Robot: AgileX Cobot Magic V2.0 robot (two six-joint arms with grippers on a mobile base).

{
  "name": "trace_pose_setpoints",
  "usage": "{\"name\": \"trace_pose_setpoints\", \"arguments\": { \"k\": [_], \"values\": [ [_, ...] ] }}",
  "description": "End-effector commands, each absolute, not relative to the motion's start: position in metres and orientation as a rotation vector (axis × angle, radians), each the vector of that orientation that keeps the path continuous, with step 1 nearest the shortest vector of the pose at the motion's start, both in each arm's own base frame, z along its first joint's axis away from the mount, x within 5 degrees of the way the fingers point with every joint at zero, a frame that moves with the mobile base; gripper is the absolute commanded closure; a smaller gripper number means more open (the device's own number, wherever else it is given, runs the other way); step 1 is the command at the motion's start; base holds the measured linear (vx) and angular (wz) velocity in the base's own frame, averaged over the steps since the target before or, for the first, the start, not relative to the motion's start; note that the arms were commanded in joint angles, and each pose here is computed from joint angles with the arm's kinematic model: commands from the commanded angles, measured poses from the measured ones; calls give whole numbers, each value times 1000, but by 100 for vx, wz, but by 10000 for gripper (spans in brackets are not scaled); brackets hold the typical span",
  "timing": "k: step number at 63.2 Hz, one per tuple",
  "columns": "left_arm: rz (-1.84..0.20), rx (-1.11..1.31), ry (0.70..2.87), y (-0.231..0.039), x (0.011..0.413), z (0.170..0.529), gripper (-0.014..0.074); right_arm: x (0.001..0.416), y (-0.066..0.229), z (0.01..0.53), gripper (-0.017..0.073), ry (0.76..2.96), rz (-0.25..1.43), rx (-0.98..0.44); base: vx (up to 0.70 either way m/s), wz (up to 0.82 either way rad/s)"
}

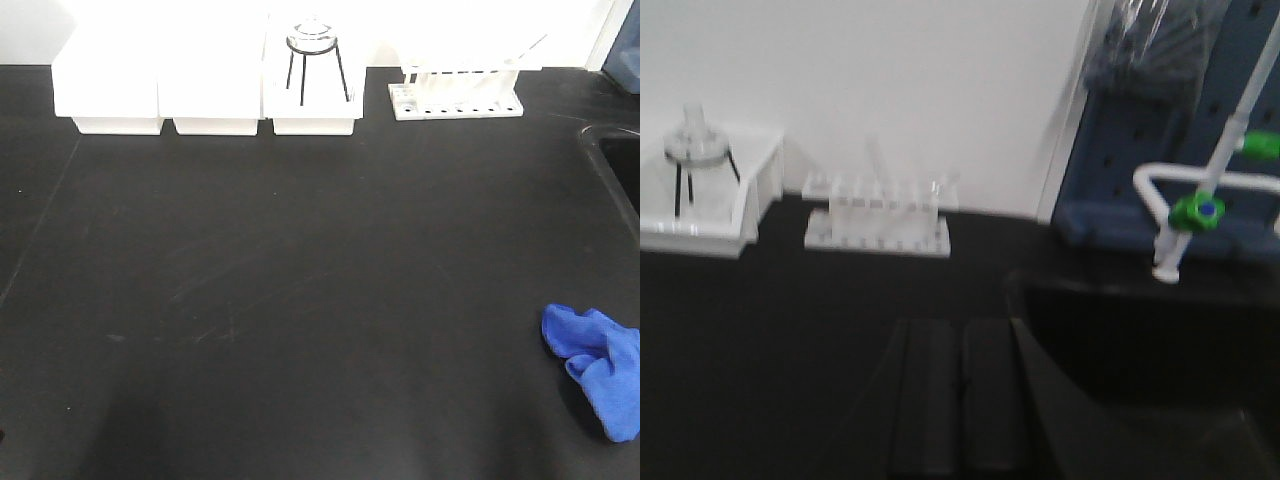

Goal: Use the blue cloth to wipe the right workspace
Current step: 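Move the right gripper toward the blue cloth near the sink, then close the right gripper on the blue cloth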

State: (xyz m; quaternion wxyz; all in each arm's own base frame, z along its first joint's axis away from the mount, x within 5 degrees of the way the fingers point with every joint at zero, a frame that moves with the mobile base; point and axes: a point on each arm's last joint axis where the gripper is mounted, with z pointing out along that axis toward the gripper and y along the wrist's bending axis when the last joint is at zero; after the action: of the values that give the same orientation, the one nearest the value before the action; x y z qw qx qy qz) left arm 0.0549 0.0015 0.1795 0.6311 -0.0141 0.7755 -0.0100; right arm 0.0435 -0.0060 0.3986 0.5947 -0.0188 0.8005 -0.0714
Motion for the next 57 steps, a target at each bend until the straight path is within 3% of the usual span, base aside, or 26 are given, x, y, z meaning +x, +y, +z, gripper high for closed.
{"name": "trace_pose_setpoints", "arguments": {
  "k": [1, 22, 29, 48, 57],
  "values": [
    [-42, -25, 1713, 0, 56, 177, 599, 62, -9, 419, 567, 1976, -184, -40, 0, 0],
    [-42, -25, 1713, 0, 56, 177, 599, 115, -10, 397, 518, 2353, -133, -46, 0, 0],
    [-42, -25, 1713, 0, 56, 177, 599, 131, -12, 384, 416, 2486, -137, -58, 0, 0],
    [-42, -25, 1713, 0, 56, 177, 599, 171, -16, 325, -8, 2700, -160, -82, 0, 0],
    [-42, -25, 1713, 0, 56, 177, 599, 177, -16, 280, -49, 2713, -153, -103, 0, 0]
  ]
}}
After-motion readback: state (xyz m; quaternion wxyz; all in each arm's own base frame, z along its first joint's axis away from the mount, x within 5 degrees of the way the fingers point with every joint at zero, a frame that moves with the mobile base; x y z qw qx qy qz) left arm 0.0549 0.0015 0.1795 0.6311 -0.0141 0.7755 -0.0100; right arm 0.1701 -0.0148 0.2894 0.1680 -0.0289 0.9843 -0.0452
